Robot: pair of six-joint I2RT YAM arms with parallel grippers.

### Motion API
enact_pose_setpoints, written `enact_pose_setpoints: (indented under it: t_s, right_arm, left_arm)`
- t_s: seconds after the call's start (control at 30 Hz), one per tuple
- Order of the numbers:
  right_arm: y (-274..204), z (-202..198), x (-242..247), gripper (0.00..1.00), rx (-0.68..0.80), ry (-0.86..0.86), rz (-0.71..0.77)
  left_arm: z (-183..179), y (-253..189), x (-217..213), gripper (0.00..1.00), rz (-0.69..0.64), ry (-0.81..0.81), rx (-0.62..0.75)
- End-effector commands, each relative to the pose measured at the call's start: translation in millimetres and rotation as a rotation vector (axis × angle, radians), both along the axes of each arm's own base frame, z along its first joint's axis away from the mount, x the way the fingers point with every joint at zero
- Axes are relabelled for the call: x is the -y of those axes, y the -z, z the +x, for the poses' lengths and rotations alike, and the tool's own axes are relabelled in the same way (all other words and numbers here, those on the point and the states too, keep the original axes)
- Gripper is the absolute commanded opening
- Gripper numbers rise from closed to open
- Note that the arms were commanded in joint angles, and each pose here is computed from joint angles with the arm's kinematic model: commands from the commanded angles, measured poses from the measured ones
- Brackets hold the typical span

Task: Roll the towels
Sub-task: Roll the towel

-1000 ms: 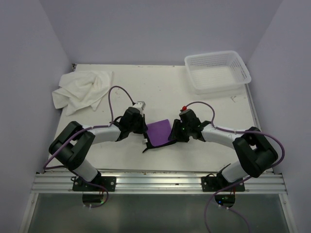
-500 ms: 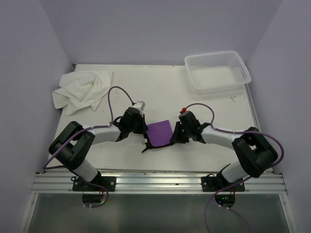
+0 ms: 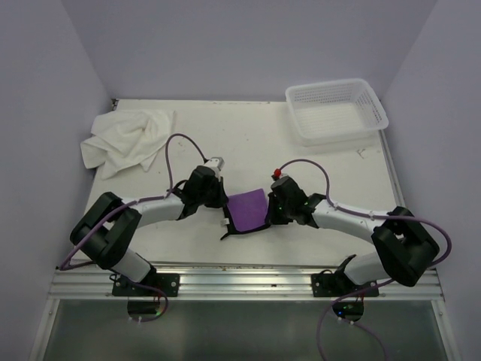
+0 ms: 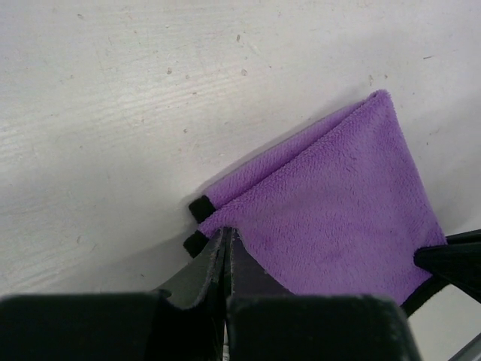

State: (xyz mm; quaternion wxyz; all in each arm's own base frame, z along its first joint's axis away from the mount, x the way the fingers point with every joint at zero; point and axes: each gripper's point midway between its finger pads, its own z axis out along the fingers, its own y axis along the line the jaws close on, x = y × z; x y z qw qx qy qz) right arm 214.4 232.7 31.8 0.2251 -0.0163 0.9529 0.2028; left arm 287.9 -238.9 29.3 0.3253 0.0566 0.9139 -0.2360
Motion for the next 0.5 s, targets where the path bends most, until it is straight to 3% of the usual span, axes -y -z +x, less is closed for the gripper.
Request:
enact_pose_setpoints:
  t_s: [0.0, 0.13, 0.27, 0.47]
  right_arm:
    - [-12.1, 4.5, 10.1, 0.0, 0.083, -0.039, -0.123]
    - [-11.0, 4.1, 14.4, 0.0, 0.105, -0.048, -0.194]
    - [-16.0, 5.5, 15.3, 0.0, 0.141, -0.046, -0.201]
    - [-23.4, 8.2, 19.5, 0.0, 0.188, -0.052, -0.219]
  left_arm:
    - [8.7, -32.7, 9.3, 0.0, -0.063, 0.005, 0.057]
    - [9.6, -47.4, 12.7, 0.03, -0.085, 0.012, 0.068]
    - [8.5, -60.4, 19.4, 0.23, -0.125, 0.027, 0.07]
    - [3.5, -81.5, 44.8, 0.36, -0.262, 0.091, 0.041]
